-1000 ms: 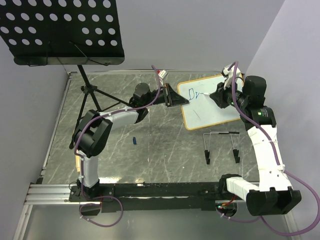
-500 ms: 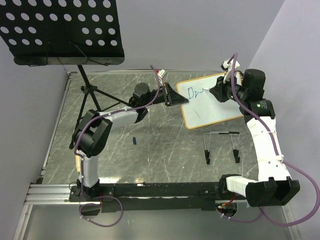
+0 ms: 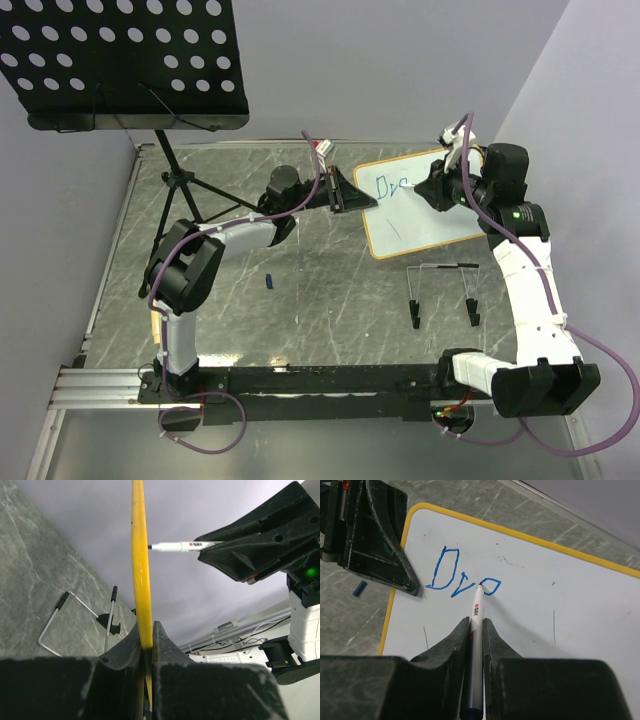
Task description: Write a sentence on the whiteboard
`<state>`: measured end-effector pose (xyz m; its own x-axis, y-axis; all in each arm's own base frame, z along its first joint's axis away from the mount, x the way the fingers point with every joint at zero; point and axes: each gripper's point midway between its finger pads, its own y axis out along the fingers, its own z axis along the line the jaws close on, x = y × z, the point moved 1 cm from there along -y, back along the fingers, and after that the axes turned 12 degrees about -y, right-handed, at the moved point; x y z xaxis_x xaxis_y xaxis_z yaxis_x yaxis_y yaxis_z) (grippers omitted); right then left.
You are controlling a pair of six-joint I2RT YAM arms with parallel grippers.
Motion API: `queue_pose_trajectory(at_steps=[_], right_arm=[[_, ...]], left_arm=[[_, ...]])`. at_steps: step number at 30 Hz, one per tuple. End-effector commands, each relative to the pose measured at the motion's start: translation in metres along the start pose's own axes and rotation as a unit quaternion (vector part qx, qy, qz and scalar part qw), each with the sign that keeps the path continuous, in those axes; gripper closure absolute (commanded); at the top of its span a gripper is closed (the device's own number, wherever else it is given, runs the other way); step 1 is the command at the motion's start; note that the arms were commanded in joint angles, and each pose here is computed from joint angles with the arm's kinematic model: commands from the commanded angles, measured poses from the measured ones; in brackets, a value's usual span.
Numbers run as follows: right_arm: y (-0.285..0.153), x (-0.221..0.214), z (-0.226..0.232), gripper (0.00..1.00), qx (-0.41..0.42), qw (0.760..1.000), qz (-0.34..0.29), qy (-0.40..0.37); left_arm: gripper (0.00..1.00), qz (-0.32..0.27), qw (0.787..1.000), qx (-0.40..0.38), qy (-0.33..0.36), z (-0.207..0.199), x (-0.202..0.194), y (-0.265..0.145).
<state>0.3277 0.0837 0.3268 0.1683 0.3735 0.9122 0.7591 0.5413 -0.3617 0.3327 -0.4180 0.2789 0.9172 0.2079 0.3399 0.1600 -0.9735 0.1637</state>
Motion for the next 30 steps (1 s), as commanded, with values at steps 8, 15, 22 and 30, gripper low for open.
queue_pose_trajectory(at_steps=[8,15,22,30], right_arm=[[-0.012,-0.022,0.010,1.00,-0.009,0.999,0.032,0.003],[-0.023,-0.008,-0.013,1.00,-0.047,0.999,0.017,0.010],[-0.039,0.024,-0.013,1.00,-0.054,0.998,-0.030,-0.005],[-0.030,0.017,-0.024,1.00,-0.066,0.998,-0.025,0.000]], left_arm=[[0.99,-0.009,0.992,-0.091,0.089,-0.070,0.016,0.002],[0.99,-0.008,0.992,-0.091,0.089,-0.071,0.014,-0.002],[0.99,-0.006,0.992,-0.091,0.088,-0.069,0.012,-0.003],[0.99,-0.003,0.992,-0.094,0.086,-0.069,0.011,-0.005]])
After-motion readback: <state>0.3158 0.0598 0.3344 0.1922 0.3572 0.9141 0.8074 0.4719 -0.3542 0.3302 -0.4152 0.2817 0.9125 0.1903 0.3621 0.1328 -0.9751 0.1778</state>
